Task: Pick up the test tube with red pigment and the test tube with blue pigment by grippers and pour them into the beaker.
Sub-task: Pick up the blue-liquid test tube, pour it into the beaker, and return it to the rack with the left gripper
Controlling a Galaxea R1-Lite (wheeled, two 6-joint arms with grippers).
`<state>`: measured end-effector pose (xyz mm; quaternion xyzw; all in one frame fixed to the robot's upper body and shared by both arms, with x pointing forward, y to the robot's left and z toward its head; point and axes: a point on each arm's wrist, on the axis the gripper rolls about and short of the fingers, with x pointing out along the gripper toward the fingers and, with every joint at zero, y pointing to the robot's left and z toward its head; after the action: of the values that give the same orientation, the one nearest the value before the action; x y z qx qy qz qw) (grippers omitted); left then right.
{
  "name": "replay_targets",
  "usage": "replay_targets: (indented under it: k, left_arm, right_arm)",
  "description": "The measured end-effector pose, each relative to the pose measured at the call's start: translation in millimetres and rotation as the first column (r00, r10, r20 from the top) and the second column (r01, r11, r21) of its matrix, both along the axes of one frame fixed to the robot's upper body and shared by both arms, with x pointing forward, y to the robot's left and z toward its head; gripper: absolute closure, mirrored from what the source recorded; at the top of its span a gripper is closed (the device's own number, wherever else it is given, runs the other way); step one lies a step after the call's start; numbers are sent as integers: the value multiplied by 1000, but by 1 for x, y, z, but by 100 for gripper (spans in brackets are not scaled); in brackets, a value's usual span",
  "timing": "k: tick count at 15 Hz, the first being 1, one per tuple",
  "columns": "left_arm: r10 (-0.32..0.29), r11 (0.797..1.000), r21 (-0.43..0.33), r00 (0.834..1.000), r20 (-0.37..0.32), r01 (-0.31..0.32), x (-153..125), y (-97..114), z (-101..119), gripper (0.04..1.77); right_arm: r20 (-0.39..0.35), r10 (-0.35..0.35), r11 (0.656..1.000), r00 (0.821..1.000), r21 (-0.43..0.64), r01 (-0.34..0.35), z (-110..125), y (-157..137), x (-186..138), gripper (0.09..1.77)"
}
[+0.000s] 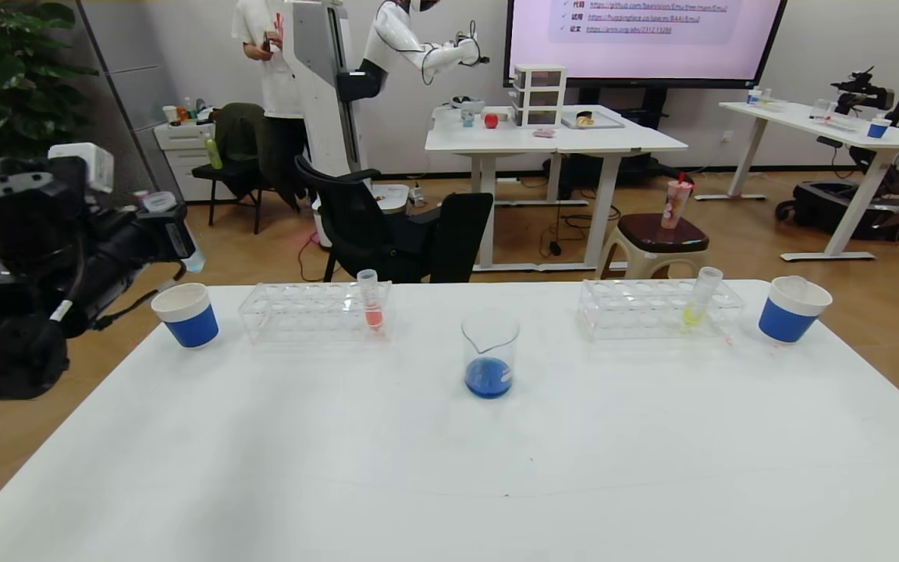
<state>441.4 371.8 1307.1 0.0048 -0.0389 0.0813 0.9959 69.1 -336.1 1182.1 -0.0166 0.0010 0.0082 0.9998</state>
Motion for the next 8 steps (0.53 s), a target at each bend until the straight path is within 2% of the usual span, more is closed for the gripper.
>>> replay_targets:
  k: [4,6,8]
  left_arm:
    - [78,997,7,997,2,-78,16,38,-10,130]
    - [100,995,11,994,32,-101,29,47,-18,130]
    - [109,994,13,993,36,-109,41,53,-36,130]
  right_arm:
    - [0,0,1000,1000,0,0,0,0,0,12]
    - [0,0,1000,1000,0,0,0,0,0,12]
    - [0,0,1000,1000,0,0,0,0,0,12]
